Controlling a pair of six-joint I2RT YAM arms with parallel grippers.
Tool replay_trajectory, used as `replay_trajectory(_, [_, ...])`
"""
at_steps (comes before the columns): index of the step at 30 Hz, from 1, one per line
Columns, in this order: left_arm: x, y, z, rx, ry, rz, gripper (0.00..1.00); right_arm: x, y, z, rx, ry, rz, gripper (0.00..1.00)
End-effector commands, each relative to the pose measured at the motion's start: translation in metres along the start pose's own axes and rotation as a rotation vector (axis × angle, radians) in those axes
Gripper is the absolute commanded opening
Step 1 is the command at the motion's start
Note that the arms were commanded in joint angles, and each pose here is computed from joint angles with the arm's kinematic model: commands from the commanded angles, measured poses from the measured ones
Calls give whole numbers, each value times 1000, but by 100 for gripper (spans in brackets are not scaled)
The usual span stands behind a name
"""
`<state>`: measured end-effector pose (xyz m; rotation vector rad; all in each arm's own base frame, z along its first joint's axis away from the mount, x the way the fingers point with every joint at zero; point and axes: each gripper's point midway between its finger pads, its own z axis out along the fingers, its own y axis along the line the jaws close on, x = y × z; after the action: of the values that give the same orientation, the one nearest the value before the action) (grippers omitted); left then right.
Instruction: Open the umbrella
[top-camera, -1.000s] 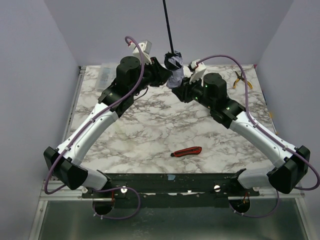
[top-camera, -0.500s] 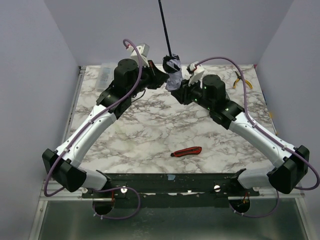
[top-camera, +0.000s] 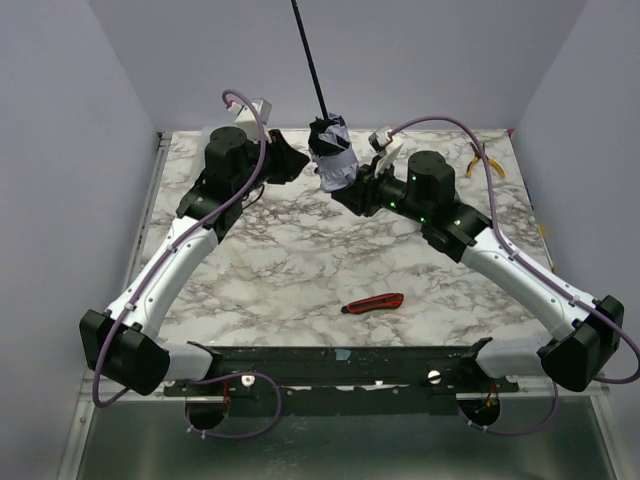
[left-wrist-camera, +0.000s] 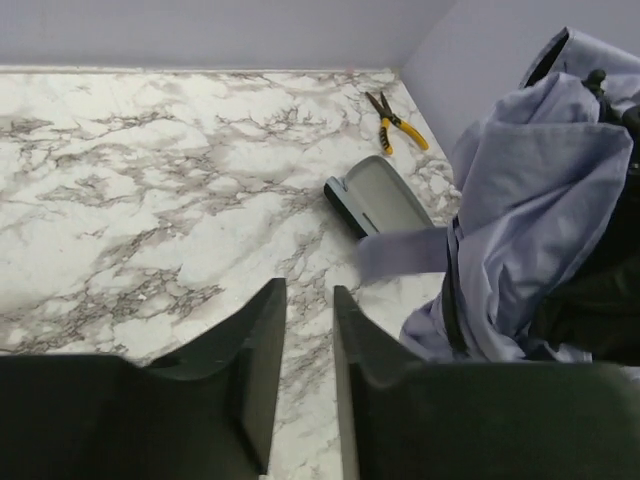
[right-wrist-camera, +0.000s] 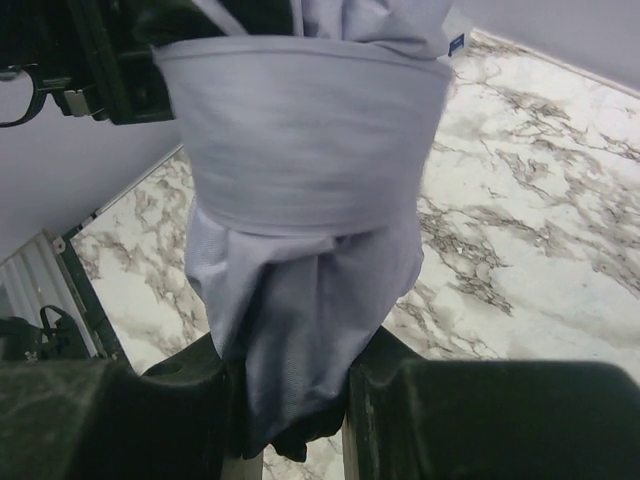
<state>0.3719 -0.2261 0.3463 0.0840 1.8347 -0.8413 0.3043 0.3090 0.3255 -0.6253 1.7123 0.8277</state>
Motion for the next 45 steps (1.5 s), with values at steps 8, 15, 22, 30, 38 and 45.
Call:
replay_trajectory(8, [-69,-27,-55,279,-208,138,60,-31,12,-10,-53,-116,-49,1])
replay_trajectory(15, [-97,-64,-60,453,-219,128,64,-22,28,-12,-160,-104,-79,1])
replay_trajectory(22, [-102,-78,-44,521,-190,34,65,-16,37,-15,-216,-97,-84,1])
replay_trajectory(30, [-99,-92,-35,579,-162,-21,51,-9,48,-16,-286,-82,-101,1])
replay_trajectory(38, [-90,-103,-44,672,-133,-49,0,-6,49,-13,-302,-68,-87,1])
replay_trajectory(45, [-90,-80,-51,566,-157,83,0,-2,31,-10,-184,-14,-9,64])
